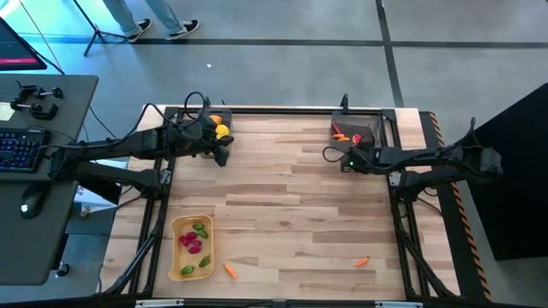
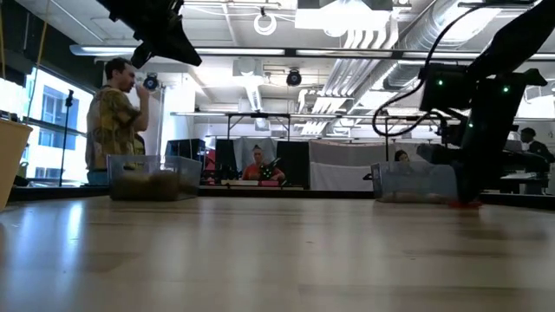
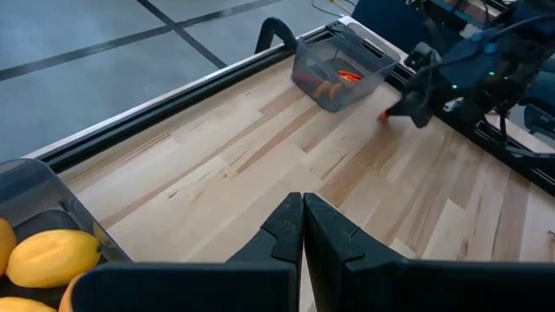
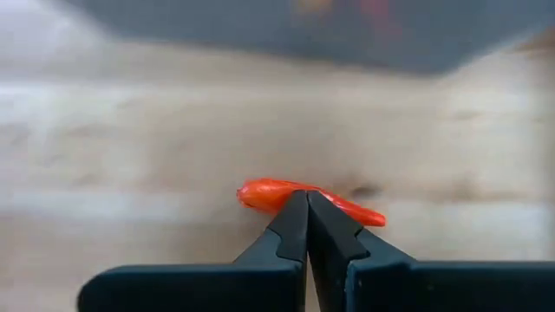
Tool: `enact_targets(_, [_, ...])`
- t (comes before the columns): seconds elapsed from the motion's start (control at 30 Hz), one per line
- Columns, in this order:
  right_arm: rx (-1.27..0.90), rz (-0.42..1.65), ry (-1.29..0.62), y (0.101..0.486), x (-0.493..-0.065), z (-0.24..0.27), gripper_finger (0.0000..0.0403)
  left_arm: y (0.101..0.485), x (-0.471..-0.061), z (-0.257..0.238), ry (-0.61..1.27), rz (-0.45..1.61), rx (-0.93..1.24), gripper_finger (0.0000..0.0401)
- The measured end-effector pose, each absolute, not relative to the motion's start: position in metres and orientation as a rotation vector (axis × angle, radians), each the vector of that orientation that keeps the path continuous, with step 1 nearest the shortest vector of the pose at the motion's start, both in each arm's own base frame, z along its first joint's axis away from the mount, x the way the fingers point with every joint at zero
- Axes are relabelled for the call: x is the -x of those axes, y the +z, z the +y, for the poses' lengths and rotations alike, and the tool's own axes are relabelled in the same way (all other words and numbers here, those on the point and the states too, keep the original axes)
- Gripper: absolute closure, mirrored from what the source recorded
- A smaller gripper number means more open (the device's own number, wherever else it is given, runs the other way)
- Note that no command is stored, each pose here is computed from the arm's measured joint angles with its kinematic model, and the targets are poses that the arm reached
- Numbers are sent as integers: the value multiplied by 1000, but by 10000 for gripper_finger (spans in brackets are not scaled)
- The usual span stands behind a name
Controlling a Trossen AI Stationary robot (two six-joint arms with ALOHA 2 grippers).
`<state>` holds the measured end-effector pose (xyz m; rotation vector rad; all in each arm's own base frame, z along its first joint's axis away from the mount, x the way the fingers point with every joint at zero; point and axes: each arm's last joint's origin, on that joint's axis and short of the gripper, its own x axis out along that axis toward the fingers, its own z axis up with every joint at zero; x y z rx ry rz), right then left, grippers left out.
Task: Sort produce into baskets
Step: Put the red chili into the right black bin
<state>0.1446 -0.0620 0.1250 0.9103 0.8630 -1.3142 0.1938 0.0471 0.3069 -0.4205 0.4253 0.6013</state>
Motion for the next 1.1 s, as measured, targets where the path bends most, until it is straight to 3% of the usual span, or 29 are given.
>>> enact_targets(0.17, [-957, 880, -1145, 132, -161, -46, 403, 307, -194, 47, 601, 425, 420, 401])
enact_targets(0.37, [-932, 989, -794, 146, -182, -21, 403, 307, -194, 47, 601, 426, 420, 401])
enact_targets(0.53, [-843, 991, -707, 163, -191, -7, 403, 307, -194, 47, 597, 430, 405, 401])
enact_targets(0.67, [-698, 954, -469, 196, -206, -5, 403, 307, -194, 47, 594, 433, 395, 401])
enact_targets(0.8, [-402, 1004, -135, 220, -218, -2, 397, 307, -194, 47, 594, 434, 394, 401])
enact_targets(1.1, [55, 1360, 146, 190, -235, -14, 275, 307, -194, 46, 568, 440, 403, 401])
